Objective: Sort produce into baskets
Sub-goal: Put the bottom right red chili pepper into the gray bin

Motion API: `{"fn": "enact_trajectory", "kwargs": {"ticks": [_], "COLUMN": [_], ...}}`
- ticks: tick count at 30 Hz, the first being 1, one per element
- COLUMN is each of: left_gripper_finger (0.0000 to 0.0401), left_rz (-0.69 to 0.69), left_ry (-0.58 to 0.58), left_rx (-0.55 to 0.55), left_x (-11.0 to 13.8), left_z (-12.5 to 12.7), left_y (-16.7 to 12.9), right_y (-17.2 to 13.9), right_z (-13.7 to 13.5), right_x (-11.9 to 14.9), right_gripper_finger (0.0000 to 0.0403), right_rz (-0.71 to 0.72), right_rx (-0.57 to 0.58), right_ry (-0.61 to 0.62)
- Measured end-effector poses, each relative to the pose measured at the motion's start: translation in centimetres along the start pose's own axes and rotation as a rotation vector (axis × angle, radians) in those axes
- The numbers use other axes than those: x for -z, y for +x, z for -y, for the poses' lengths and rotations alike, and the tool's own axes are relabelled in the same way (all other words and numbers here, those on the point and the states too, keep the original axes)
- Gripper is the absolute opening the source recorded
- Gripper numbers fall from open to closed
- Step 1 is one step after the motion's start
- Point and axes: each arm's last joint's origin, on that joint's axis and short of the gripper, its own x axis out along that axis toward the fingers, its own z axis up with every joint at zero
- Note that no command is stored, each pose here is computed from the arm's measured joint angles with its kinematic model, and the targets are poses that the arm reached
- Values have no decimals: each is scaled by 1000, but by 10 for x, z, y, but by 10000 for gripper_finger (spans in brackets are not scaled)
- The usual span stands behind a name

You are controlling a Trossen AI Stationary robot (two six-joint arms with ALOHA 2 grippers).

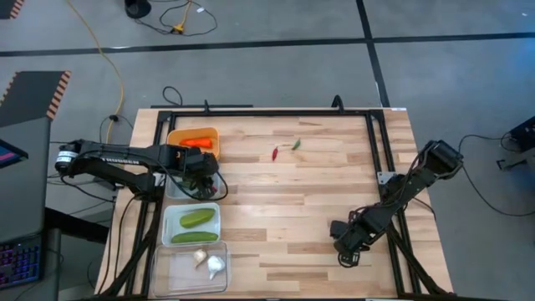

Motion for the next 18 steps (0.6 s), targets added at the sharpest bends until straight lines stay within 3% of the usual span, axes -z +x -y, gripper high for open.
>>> {"fn": "enact_trajectory", "kwargs": {"ticks": [5, 12, 18], "left_gripper_finger": [158, 158, 158], "left_rz": [71, 183, 363], "left_ry": [27, 53, 118], "left_rx": [24, 61, 101], "left_x": [-7, -18, -34], "left_z": [2, 6, 11], "left_y": [0, -2, -7], "right_y": [-1, -2, -7], "right_z": [3, 9, 11], "right_x": [-6, -22, -54], "right_gripper_finger": [63, 62, 62], "right_rz": [0, 18, 205], "right_rx": [-11, -44, -131], "right_ry": [22, 42, -79]}}
